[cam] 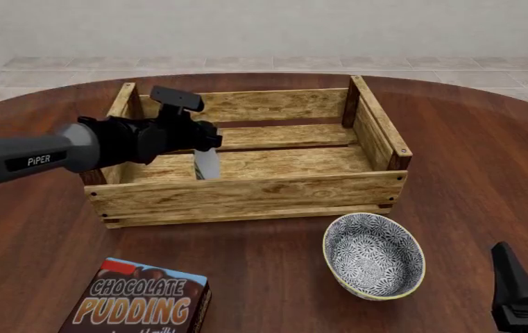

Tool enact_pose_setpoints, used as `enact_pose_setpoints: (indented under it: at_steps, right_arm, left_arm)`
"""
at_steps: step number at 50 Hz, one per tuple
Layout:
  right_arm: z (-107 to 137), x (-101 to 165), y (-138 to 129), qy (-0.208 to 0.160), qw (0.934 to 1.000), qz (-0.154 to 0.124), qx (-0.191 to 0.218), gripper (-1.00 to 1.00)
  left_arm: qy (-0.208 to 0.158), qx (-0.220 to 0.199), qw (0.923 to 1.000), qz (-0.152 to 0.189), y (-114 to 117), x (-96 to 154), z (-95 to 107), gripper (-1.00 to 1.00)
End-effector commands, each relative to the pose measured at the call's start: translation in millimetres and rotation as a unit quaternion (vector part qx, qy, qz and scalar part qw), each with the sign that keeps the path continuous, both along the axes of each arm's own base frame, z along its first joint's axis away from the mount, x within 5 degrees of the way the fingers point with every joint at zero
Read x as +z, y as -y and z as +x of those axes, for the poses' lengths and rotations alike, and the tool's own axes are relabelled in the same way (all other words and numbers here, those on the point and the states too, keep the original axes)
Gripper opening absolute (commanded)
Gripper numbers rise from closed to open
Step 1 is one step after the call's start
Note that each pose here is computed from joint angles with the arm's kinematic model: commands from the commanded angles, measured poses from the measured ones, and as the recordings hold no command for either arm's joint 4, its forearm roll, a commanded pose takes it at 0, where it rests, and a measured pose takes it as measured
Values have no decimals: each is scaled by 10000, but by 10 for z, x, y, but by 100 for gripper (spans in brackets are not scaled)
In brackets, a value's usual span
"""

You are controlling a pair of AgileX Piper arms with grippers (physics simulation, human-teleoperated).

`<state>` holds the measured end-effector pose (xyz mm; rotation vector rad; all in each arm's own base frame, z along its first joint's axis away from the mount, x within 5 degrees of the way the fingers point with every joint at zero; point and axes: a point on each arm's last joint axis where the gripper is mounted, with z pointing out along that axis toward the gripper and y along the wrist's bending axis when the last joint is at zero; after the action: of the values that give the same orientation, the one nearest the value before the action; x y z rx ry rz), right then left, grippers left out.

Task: Pick up the salad dressing and put it in the tray.

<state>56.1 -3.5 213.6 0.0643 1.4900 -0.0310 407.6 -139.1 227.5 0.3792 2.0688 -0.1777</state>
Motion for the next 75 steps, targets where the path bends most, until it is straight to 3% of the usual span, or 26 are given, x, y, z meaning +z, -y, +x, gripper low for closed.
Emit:
enact_pose_setpoints:
  at_steps: [1, 42, 75]
  right_arm:
    - [0, -1, 0, 2, 10000, 3, -1, 100]
    - [0, -1, 0, 0, 10000, 1, -2, 100]
    - [0, 1, -3, -11, 10000, -54, 20, 100]
  left_arm:
    - [103, -25, 9999, 37, -12, 59, 2, 100]
    - [194, -63, 9998, 57, -11, 172, -28, 100]
    - [529, -179, 9984, 92, -17, 567, -164, 100]
